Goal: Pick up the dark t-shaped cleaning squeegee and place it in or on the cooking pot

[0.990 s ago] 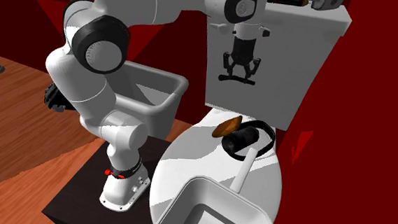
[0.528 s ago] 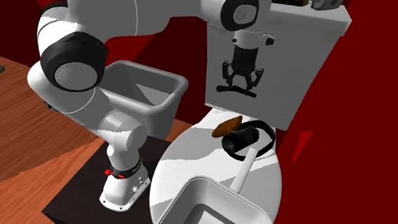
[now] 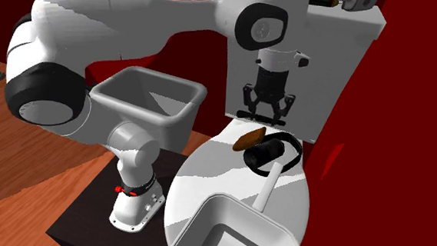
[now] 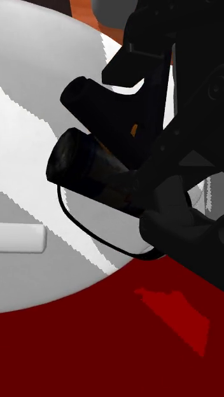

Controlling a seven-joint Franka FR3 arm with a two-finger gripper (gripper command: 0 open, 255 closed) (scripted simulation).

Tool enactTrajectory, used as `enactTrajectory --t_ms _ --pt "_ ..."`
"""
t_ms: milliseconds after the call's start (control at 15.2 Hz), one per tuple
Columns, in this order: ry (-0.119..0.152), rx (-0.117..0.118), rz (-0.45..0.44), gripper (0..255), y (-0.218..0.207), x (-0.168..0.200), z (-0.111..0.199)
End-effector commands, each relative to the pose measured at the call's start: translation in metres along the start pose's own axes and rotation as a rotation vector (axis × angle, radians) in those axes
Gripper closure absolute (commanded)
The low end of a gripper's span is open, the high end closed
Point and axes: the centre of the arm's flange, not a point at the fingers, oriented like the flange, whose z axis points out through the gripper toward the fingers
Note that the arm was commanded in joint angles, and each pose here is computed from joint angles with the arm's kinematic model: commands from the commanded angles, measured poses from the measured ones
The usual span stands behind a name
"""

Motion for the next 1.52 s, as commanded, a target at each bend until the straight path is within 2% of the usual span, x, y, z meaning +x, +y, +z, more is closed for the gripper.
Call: enactTrajectory --t_ms 0,1452 --pt "0.0 0.0 -0.001 255 0.006 -0.026 0.0" --pt "0.0 0.0 -0.001 255 0.1 -0.296 0.015"
